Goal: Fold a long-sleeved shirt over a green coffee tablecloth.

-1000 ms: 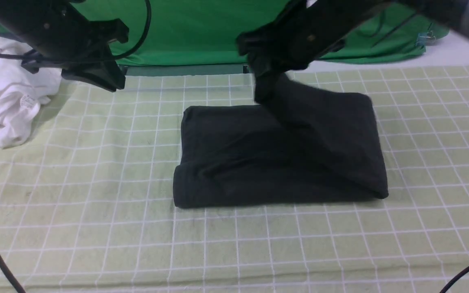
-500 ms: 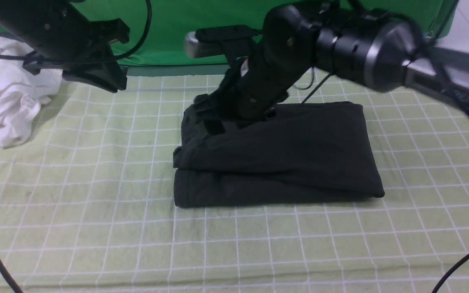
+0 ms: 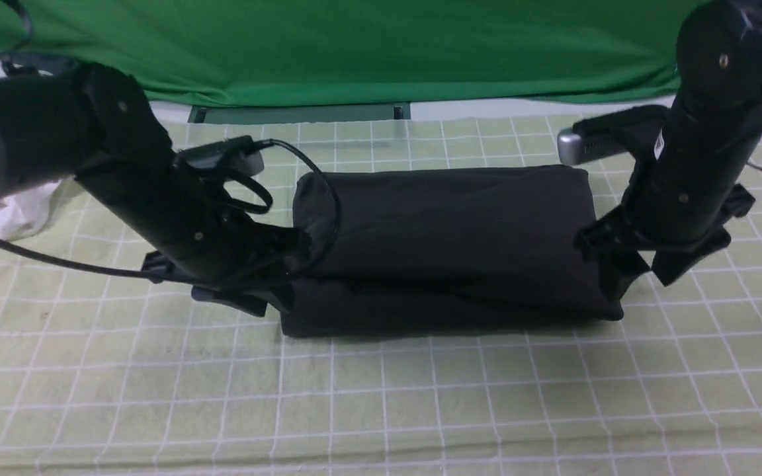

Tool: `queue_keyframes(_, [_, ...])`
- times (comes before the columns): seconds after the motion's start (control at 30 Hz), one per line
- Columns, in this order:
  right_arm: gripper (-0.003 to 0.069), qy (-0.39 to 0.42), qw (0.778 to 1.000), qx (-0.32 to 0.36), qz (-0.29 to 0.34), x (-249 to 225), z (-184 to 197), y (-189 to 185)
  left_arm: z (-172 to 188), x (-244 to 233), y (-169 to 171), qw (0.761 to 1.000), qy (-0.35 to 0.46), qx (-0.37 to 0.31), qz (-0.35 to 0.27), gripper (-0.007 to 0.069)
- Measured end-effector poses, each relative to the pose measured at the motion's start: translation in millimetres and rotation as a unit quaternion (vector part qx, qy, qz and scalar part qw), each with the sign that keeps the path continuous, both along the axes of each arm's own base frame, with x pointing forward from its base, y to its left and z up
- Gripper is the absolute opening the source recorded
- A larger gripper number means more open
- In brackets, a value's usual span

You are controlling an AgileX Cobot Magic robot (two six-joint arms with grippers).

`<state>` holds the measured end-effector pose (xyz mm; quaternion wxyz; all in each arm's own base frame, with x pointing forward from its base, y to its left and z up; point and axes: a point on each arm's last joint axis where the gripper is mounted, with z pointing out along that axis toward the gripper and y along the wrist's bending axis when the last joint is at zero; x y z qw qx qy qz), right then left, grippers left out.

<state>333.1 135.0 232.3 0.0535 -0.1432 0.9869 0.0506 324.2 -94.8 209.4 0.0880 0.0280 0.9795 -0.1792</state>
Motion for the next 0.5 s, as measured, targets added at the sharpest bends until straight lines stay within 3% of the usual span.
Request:
queue_keyframes(0.17, [0.0465, 0.007, 1.000, -0.005, 0.001, 8, -39, -1, -26, 8, -4, 1.000, 0.015, 0.013, -0.013, 0.0366])
queue_keyframes(0.4, [0.0461, 0.020, 1.000, -0.010, 0.001, 14, -63, 1, -53, 13, -7, 0.999, 0.043, 0.009, -0.007, 0.0386])
queue_keyframes(0.43, [0.0448, 0.024, 1.000, -0.012, 0.001, 15, -67, 1, -53, 14, -8, 0.999, 0.041, 0.003, -0.005, 0.0386])
queue_keyframes(0.5, [0.0347, 0.032, 0.999, -0.014, 0.009, 16, -74, 2, -55, 16, -10, 0.999, 0.034, -0.010, -0.004, 0.0365])
